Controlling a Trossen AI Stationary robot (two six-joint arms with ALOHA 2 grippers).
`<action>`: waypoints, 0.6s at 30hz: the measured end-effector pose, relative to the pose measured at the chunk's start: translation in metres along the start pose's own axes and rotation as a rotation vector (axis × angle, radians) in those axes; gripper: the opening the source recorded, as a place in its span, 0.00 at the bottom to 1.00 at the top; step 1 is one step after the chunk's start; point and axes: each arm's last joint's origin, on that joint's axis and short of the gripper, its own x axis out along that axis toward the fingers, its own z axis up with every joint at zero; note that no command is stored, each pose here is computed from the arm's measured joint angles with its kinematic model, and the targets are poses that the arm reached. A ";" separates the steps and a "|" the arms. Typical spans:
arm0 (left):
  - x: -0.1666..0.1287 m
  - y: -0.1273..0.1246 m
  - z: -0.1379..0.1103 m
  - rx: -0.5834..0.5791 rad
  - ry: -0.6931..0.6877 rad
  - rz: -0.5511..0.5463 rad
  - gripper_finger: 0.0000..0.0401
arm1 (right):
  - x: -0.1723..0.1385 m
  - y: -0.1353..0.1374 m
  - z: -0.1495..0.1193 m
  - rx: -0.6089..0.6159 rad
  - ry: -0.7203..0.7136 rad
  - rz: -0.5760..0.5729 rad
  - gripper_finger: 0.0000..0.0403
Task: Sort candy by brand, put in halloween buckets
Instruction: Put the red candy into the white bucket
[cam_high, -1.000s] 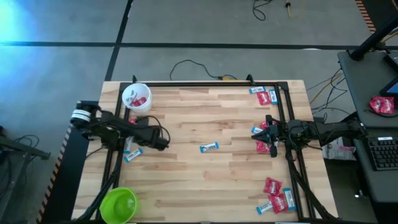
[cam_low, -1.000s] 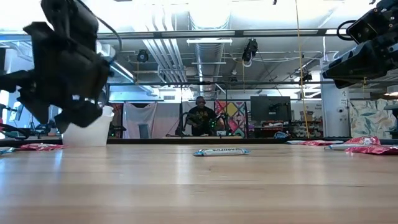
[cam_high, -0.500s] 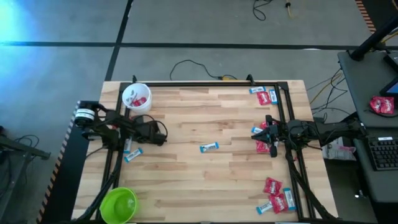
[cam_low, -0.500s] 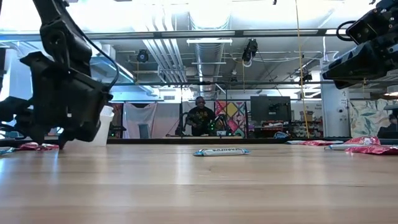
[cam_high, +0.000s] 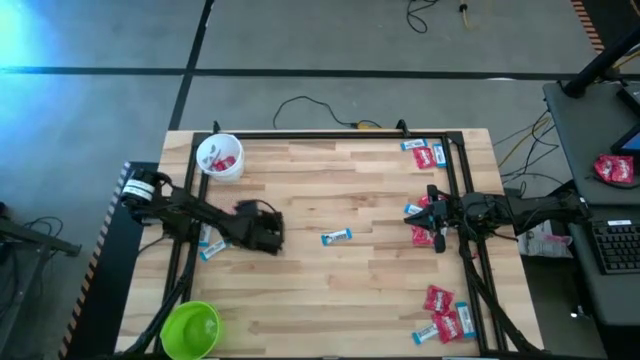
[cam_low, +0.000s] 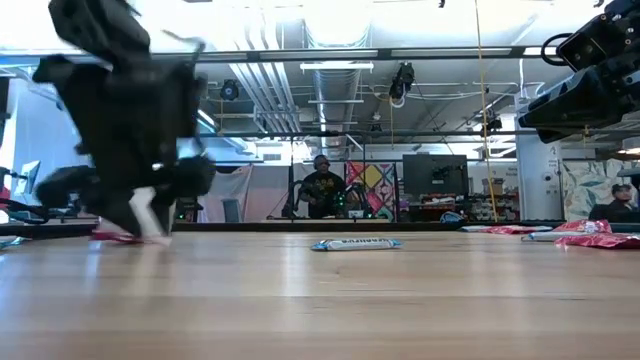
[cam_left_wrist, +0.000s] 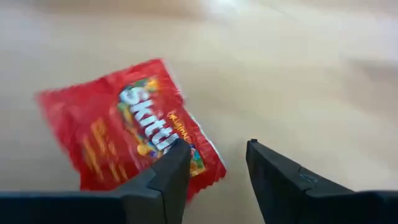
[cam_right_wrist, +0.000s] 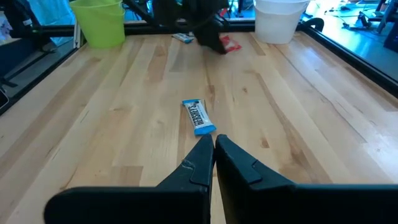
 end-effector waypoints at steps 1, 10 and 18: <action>-0.008 -0.010 -0.003 0.011 0.017 -0.053 0.36 | 0.000 0.000 0.000 0.000 0.000 0.000 0.02; -0.039 -0.033 -0.004 0.199 -0.091 -0.165 0.43 | 0.000 0.000 0.000 0.000 -0.001 0.000 0.02; -0.049 -0.068 -0.031 0.409 -0.140 -0.599 0.63 | 0.000 0.000 0.000 0.000 0.000 0.000 0.02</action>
